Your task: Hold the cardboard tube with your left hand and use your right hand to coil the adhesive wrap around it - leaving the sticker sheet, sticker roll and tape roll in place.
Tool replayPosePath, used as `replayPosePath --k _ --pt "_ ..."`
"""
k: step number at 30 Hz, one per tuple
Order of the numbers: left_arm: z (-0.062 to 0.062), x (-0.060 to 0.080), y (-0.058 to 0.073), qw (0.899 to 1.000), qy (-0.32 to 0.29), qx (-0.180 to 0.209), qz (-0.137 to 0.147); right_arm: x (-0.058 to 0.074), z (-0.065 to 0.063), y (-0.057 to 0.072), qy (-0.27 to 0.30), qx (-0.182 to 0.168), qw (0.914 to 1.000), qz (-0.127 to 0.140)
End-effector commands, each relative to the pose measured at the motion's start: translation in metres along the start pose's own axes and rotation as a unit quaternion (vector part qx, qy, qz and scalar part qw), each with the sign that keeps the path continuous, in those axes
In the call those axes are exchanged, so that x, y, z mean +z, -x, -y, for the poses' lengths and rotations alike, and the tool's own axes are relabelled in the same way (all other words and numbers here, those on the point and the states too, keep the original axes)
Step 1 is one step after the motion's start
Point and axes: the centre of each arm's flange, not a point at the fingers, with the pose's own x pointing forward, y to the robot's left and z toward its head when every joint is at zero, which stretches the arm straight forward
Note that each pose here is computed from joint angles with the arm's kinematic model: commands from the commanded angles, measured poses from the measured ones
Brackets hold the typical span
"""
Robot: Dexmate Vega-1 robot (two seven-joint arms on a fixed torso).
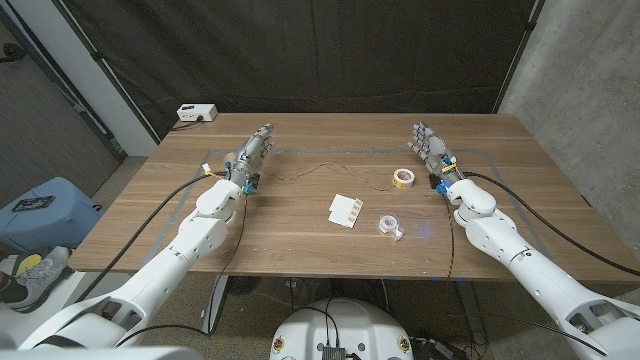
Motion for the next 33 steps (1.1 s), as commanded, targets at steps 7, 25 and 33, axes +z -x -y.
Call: replayPosePath --k 7,25,33 --pt "-0.013 0.014 0.014 1.000 -0.023 -0.002 0.005 0.000 -0.005 -0.001 0.004 0.001 1.0000 0.002" --pt "-0.033 0.037 0.017 0.997 -0.070 -0.035 0.010 -0.001 -0.018 -0.004 0.005 0.000 1.0000 0.004" --pt "-0.041 0.049 0.015 0.993 -0.099 -0.061 0.008 -0.002 -0.024 -0.003 0.005 -0.003 1.0000 0.005"
